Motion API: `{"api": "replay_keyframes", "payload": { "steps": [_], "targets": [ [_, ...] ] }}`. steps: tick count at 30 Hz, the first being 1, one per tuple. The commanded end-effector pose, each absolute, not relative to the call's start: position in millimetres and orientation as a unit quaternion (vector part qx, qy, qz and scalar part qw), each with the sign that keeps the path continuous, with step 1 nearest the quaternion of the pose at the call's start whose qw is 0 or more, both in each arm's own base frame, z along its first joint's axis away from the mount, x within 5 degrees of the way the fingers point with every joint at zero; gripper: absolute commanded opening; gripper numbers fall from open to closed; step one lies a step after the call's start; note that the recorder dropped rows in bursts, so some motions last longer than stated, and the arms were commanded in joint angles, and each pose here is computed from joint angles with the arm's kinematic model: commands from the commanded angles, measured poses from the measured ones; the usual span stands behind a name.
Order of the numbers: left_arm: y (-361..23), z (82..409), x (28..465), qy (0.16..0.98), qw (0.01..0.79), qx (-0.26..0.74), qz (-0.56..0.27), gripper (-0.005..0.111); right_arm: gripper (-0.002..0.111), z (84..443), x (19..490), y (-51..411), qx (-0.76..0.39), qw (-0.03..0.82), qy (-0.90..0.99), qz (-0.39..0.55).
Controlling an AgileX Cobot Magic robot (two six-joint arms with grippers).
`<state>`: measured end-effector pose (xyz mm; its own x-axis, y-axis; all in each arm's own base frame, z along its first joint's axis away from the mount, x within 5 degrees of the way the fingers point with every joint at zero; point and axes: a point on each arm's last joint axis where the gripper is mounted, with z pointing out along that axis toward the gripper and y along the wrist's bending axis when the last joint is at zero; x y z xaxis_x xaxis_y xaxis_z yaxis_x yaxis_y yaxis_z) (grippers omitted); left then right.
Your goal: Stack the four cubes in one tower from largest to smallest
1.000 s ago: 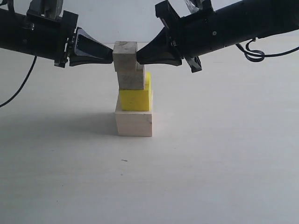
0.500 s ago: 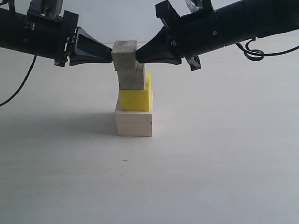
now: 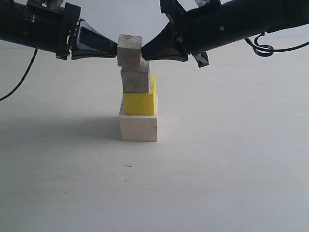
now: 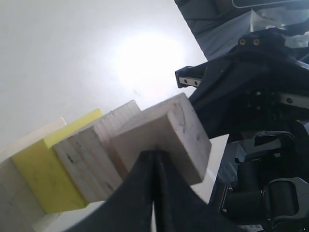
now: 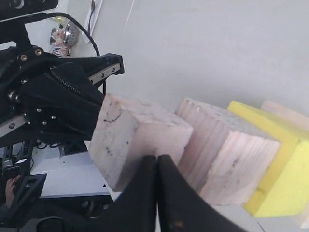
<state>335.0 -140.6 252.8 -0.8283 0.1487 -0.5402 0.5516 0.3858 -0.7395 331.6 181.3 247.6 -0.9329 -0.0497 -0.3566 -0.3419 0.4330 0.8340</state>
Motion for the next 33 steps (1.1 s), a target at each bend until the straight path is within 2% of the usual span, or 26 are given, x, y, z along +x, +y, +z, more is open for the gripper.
{"api": "replay_keyframes", "payload": {
  "steps": [1, 16, 33],
  "targets": [
    [-152.4, 259.1, 329.2, 0.794, 0.187, 0.228, -0.532, 0.0, 0.0, 252.9, 331.6, 183.2, -0.117, 0.143, 0.828, 0.53],
    [-153.6, 257.8, 329.9, 0.798, 0.191, 0.229, -0.523, 0.0, 0.0, 264.5, 326.6, 182.1, -0.128, 0.152, 0.822, 0.533],
    [-152.6, 256.4, 331.6, 0.807, 0.193, 0.225, -0.511, 0.0, 0.0, 262.2, 326.3, 180.7, -0.127, 0.148, 0.832, 0.519]
  ]
}}
